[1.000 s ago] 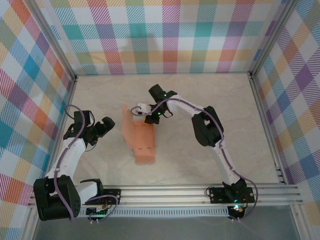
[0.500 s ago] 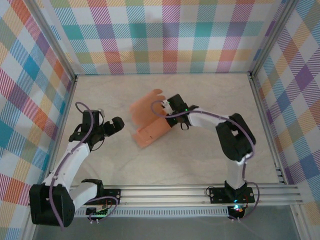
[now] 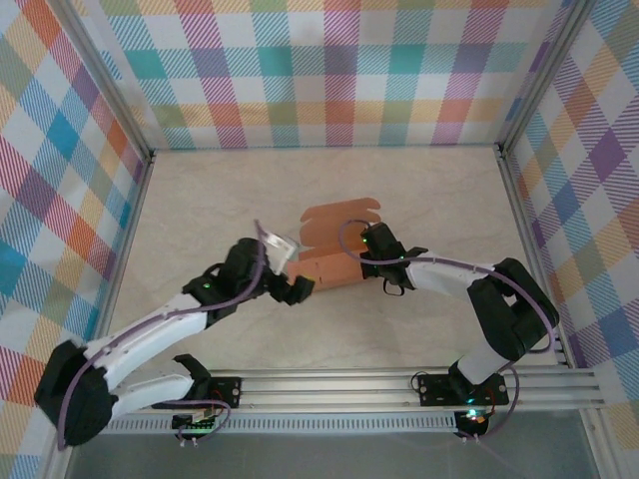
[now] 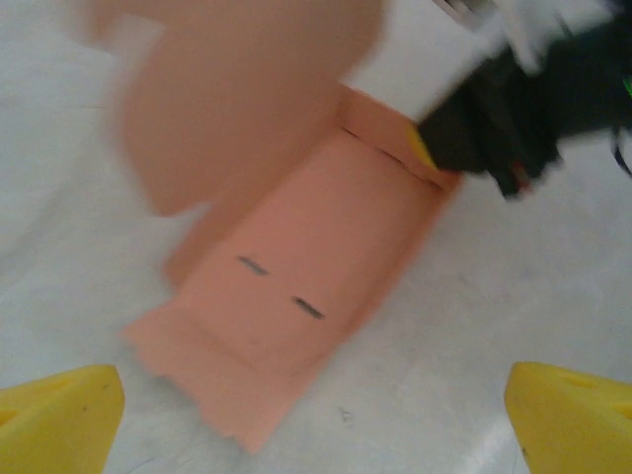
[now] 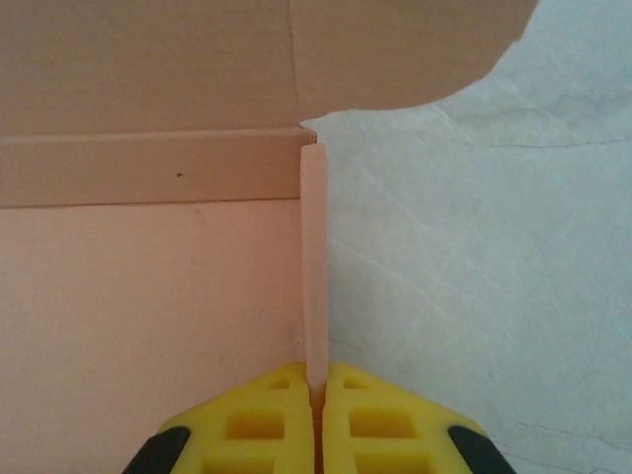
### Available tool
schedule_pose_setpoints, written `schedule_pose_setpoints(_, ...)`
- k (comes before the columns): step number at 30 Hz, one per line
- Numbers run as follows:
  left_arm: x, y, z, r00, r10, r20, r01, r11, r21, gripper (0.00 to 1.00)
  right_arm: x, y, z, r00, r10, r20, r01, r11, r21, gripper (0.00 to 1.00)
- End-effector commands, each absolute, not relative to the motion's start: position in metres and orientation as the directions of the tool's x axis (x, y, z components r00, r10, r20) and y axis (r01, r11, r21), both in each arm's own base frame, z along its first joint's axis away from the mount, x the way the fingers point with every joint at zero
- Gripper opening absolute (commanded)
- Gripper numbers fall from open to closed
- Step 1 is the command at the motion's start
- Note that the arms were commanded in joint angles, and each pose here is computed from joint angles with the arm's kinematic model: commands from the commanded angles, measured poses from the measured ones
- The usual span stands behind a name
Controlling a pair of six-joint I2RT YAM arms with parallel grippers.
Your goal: Fold the paper box
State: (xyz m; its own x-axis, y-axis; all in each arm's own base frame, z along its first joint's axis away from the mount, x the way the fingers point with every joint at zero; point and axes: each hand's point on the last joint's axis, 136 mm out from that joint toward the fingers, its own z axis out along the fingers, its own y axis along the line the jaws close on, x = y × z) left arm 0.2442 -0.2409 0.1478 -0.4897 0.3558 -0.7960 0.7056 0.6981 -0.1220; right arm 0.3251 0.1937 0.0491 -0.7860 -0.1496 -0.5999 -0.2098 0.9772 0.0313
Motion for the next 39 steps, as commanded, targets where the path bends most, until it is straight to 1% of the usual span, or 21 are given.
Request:
schedule_pose_setpoints(1, 0.233, -0.279, 0.134, -0.284, 0.554, -0.782, 0.884, 0.468, 0.010, 0.91, 0.315, 0.197, 0.042, -0.807, -0.153, -0.571, -0.235, 0.969, 0.072, 0.00)
schedule_pose_setpoints(2, 0.233, -0.284, 0.126, -0.275, 0.585, -0.763, 0.900, 0.435, 0.009, 0.89, 0.314, 0.199, 0.042, -0.806, -0.165, -0.568, -0.250, 0.965, 0.076, 0.00)
schedule_pose_setpoints(4, 0.237, -0.292, 0.111, -0.265, 0.635, -0.726, 0.919, 0.393, 0.008, 0.81, 0.312, 0.200, 0.042, -0.808, -0.168, -0.565, -0.259, 0.962, 0.084, 0.00)
schedule_pose_setpoints(6, 0.244, -0.298, 0.097, -0.262, 0.669, -0.696, 0.927, 0.375, 0.011, 0.69, 0.310, 0.200, 0.042, -0.814, -0.160, -0.559, -0.262, 0.959, 0.106, 0.00)
schedule_pose_setpoints(7, 0.249, -0.301, 0.090, -0.268, 0.680, -0.683, 0.927, 0.376, 0.011, 0.61, 0.309, 0.199, 0.043, -0.816, -0.157, -0.556, -0.262, 0.958, 0.113, 0.00)
schedule_pose_setpoints(8, 0.252, -0.304, 0.083, -0.271, 0.685, -0.676, 0.927, 0.374, 0.007, 0.58, 0.308, 0.199, 0.043, -0.817, -0.155, -0.555, -0.263, 0.957, 0.119, 0.00)
schedule_pose_setpoints(13, 0.260, -0.316, 0.065, -0.292, 0.675, -0.678, 0.925, 0.379, -0.021, 0.57, 0.302, 0.197, 0.047, -0.819, -0.155, -0.552, -0.270, 0.953, 0.133, 0.00)
schedule_pose_setpoints(16, 0.261, -0.320, 0.054, -0.309, 0.682, -0.663, 0.926, 0.375, -0.045, 0.49, 0.299, 0.198, 0.046, -0.823, -0.156, -0.546, -0.277, 0.950, 0.146, 0.00)
schedule_pose_setpoints(17, 0.261, -0.321, 0.050, -0.314, 0.683, -0.659, 0.927, 0.371, -0.057, 0.49, 0.299, 0.197, 0.046, -0.823, -0.157, -0.545, -0.278, 0.949, 0.146, 0.00)
schedule_pose_setpoints(19, 0.261, -0.324, 0.045, -0.329, 0.684, -0.651, 0.925, 0.372, -0.077, 0.40, 0.298, 0.197, 0.044, -0.825, -0.162, -0.541, -0.279, 0.950, 0.142, 0.00)
schedule_pose_setpoints(27, 0.259, -0.332, 0.040, -0.392, 0.638, -0.663, 0.906, 0.391, -0.160, 0.18, 0.298, 0.195, 0.040, -0.829, -0.178, -0.530, -0.285, 0.950, 0.127, 0.01)
schedule_pose_setpoints(32, 0.268, -0.326, 0.033, -0.480, 0.582, -0.656, 0.859, 0.464, -0.218, 0.06, 0.298, 0.194, 0.038, -0.829, -0.181, -0.529, -0.282, 0.952, 0.117, 0.02)
schedule_pose_setpoints(37, 0.280, -0.316, 0.034, -0.564, 0.512, -0.648, 0.802, 0.527, -0.282, 0.00, 0.298, 0.191, 0.035, -0.833, -0.187, -0.521, -0.277, 0.955, 0.100, 0.04)
schedule_pose_setpoints(39, 0.281, -0.314, 0.032, -0.583, 0.505, -0.637, 0.791, 0.532, -0.302, 0.00, 0.298, 0.190, 0.034, -0.832, -0.190, -0.521, -0.277, 0.956, 0.093, 0.05)
